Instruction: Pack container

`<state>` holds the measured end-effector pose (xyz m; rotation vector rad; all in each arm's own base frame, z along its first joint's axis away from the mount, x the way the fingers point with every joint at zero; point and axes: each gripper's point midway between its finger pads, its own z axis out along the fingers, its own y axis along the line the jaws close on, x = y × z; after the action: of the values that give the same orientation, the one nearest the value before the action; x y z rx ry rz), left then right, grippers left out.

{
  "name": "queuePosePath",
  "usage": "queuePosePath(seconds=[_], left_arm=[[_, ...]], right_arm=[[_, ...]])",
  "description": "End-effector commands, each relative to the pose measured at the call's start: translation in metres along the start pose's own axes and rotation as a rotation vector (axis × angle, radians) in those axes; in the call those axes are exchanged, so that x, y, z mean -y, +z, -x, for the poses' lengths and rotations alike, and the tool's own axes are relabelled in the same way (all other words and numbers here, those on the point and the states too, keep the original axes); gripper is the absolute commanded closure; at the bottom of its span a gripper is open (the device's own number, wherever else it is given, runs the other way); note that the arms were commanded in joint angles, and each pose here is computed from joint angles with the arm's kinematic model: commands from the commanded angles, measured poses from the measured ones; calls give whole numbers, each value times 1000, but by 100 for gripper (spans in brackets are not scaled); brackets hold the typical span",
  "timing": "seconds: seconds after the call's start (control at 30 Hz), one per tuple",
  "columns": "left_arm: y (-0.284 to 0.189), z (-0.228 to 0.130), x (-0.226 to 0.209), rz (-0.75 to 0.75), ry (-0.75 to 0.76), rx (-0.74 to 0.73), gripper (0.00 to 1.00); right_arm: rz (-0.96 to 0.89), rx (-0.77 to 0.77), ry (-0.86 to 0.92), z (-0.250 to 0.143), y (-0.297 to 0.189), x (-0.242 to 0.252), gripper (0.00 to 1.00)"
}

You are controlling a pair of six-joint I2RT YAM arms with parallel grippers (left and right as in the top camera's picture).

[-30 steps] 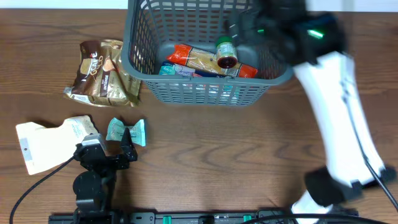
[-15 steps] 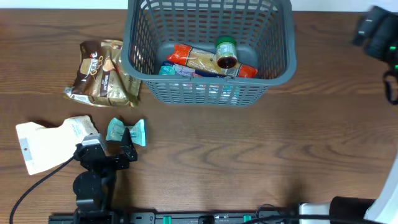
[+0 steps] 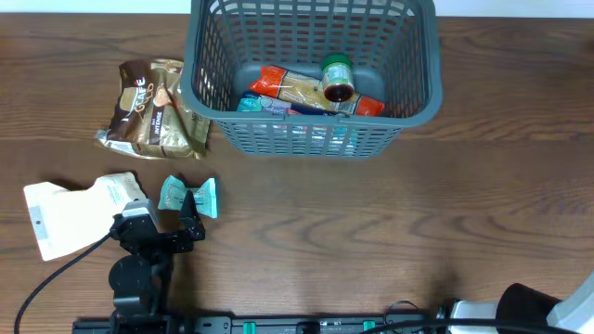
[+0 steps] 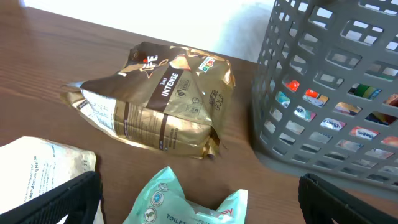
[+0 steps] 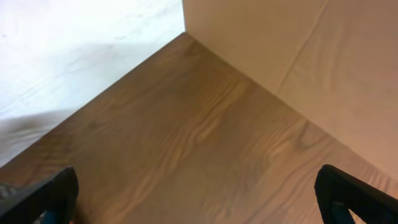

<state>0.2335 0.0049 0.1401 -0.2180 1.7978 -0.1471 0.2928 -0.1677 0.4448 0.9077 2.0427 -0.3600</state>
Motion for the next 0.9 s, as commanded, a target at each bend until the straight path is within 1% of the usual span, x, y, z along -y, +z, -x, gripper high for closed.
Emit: queuePosePath(seconds=[0.0,0.53,0.6,0.67,0.73,0.8,0.87], left_arm=[[2,-14,-3,9,3,-41,1],[2,-10,-1,2,0,-24,2],[1,-9,7,-44,-1,-27,1],[-2,-7,22,-131,-1,-36,2],[-9,2,33,-181,-31,-43,1],[-17,16,33,-156,-101,-49,1],[-28,40,31,-115,-129,-40,1]], right_arm=[[9,-20,22,-3,5,-1,1],[10,-20,22,-3,5,-2,1],[9,-21,22,-3,5,-1,1],[9,-20,22,-3,5,-1,1],[9,-21,22,-3,5,-1,1],[9,-21,22,-3,5,-1,1],[9,-23,21,-4,5,-1,1]])
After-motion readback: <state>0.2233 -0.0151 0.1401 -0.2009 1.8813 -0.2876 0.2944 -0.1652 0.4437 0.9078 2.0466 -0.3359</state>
